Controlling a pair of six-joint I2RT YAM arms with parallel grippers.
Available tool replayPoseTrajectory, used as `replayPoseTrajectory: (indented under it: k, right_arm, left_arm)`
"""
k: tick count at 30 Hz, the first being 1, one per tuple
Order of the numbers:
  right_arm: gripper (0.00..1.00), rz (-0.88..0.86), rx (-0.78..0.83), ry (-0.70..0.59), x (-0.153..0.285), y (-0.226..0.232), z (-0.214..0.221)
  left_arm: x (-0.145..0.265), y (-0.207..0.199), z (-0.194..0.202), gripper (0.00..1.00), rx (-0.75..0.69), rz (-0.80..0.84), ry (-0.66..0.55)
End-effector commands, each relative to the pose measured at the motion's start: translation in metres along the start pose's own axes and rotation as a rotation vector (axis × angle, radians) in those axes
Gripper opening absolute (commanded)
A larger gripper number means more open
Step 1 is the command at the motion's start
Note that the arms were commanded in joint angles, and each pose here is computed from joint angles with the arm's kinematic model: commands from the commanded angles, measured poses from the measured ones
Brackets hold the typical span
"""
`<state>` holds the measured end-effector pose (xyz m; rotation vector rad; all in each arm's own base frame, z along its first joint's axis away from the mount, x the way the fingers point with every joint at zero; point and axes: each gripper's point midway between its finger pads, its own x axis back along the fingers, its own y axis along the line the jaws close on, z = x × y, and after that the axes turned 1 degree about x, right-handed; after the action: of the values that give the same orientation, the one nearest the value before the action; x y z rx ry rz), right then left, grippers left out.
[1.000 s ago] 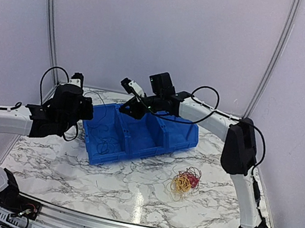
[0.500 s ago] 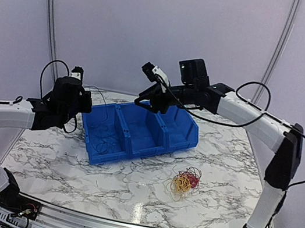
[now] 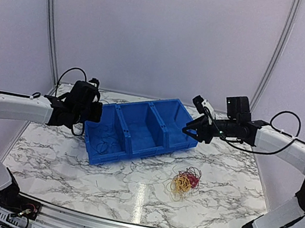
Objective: Untangle the cables
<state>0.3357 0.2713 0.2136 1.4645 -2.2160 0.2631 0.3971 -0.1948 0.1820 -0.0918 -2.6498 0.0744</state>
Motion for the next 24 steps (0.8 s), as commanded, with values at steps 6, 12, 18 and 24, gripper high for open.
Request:
replayPoseTrajectory:
  k: [6,12,18,24]
  right_arm:
    - [0.4,0.018,0.079,-0.145,0.025,0.005,-0.028]
    - [0.35,-0.002,0.086,-0.136,0.023,0.008,-0.023]
    - [0.35,0.016,0.091,-0.125,0.024,0.004,-0.022]
    - [0.34,0.105,0.092,-0.046,0.04,-0.019,-0.013]
  left_arm:
    - [-0.029,-0.01,0.024,0.02,-0.036,-0.037,0.142]
    - [-0.026,-0.005,0.015,0.43,-0.013,-0.073,0.142]
    - [0.0,-0.005,-0.018,0.5,0.025,-0.044,0.085]
    - [0.049,-0.051,-0.057,0.5,-0.009,0.197,-0.012]
